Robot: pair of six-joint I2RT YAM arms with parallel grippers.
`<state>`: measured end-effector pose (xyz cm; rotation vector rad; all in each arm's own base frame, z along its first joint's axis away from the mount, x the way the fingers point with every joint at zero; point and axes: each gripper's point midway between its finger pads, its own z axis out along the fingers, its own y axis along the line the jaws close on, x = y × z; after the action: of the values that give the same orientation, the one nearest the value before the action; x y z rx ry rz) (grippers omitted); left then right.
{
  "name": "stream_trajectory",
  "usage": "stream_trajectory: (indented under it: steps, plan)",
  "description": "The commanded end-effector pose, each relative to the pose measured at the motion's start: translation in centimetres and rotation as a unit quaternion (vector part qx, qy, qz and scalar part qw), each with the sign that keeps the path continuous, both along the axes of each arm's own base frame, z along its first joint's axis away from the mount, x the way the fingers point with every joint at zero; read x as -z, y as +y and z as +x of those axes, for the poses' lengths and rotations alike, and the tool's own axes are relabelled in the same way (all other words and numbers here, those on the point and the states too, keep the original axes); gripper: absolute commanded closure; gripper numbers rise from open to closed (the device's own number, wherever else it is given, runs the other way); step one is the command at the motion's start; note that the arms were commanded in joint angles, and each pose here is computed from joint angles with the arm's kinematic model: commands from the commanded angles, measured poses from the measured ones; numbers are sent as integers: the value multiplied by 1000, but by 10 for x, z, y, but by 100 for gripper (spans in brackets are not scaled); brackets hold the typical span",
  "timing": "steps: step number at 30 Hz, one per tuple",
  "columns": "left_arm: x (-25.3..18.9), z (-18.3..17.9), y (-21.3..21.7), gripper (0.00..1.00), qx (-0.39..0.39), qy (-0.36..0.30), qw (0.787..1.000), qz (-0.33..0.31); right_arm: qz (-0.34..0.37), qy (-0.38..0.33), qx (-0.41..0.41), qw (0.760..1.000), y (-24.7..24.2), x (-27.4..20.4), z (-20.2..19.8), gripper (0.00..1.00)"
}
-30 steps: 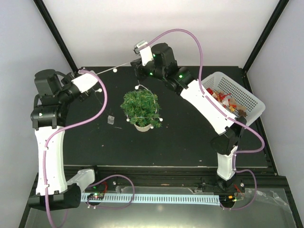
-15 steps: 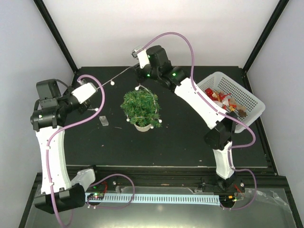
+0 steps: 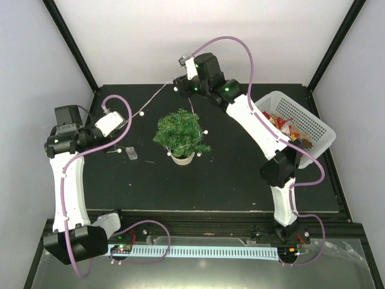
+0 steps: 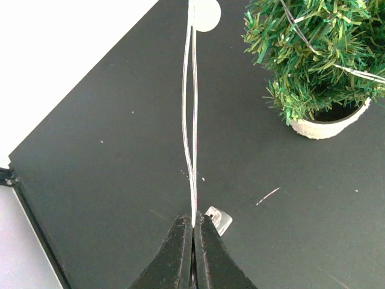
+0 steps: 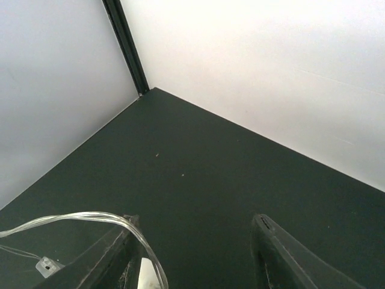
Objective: Decorate the small christmas tree
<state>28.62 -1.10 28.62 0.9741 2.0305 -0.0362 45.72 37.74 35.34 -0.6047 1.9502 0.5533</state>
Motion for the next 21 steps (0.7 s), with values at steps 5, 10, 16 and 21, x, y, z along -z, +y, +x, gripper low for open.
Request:
stream_trajectory:
  steps: [5,10,16,21]
  plan:
    - [-7,-1,-7,98,7,3,999,-35,32,-17,-91,995,9,-35,-33,45]
    - [-18,9,-6,98,-2,-2,999,-48,31,-2,-150,988,16,-27,-54,39]
    - [-29,13,-8,98,0,-4,998,-65,28,6,-167,986,17,-22,-63,37]
    - [-26,8,-7,98,1,-1,999,-54,27,-2,-142,989,10,-25,-57,38]
